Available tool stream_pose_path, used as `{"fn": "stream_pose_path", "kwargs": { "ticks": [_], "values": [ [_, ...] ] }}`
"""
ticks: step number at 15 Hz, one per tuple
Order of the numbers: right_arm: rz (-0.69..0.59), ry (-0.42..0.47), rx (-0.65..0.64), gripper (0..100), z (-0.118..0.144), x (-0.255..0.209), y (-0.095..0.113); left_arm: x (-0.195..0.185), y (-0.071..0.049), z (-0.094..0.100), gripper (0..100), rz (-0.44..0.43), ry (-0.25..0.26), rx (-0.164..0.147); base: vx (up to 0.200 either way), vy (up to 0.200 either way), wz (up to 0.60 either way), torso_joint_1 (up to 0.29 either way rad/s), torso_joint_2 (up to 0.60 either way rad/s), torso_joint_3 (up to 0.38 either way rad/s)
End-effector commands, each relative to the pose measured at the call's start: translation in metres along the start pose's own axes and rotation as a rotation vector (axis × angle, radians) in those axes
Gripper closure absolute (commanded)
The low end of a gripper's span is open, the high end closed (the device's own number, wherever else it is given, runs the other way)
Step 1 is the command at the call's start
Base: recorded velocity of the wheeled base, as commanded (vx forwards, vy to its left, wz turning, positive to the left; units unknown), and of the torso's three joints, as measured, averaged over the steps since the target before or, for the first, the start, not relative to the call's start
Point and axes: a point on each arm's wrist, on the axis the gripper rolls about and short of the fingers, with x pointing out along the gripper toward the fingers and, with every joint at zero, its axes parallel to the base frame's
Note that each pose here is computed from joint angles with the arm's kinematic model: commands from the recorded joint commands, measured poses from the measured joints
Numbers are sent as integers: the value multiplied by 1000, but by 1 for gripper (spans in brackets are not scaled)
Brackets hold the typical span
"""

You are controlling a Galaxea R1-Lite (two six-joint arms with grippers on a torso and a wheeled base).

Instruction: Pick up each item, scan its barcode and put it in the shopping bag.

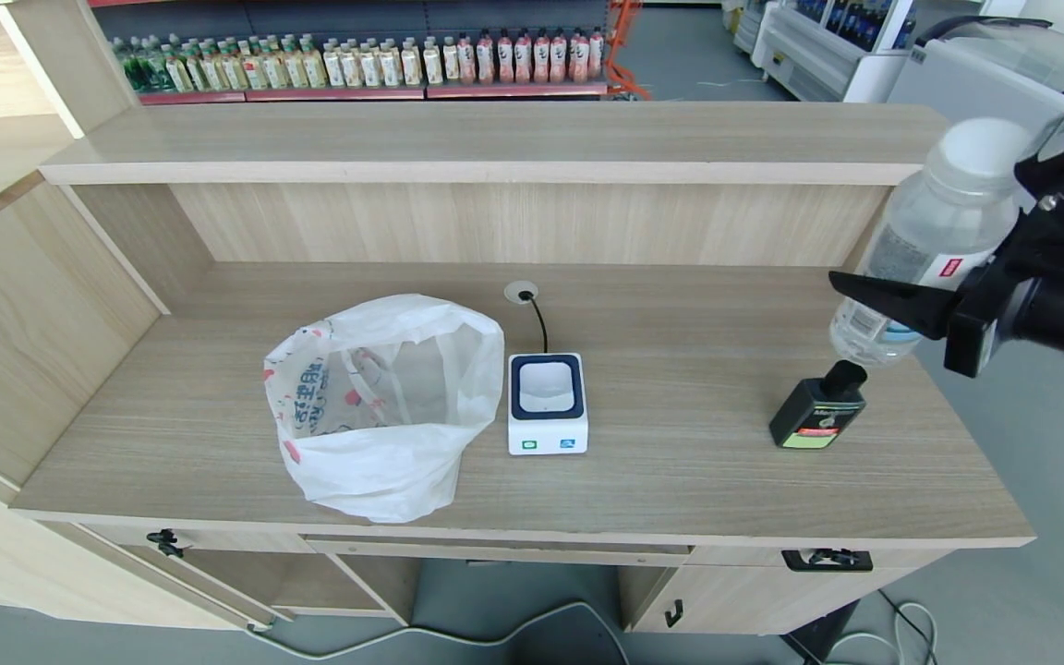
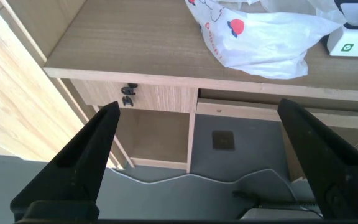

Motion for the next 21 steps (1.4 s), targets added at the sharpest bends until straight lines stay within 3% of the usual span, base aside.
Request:
{"fn": "stream_pose_path", "kwargs": {
  "ticks": [1, 6, 16, 21],
  "values": [
    [-25, 37, -123, 100, -11, 15, -9, 0, 0, 0, 0, 0, -1, -1, 0, 0, 0, 0, 0, 0],
    [-19, 47, -367, 100, -14, 10, -6, 0, 0, 0, 0, 0, -1, -1, 0, 0, 0, 0, 0, 0],
    [-6, -14, -475, 100, -13, 6, 10, 0, 0, 0, 0, 0, -1, 1, 0, 0, 0, 0, 0, 0],
    [5, -51, -479, 100, -13, 13, 18, 0, 0, 0, 0, 1, 1, -1, 0, 200, 0, 5, 1, -1]
  ]
}}
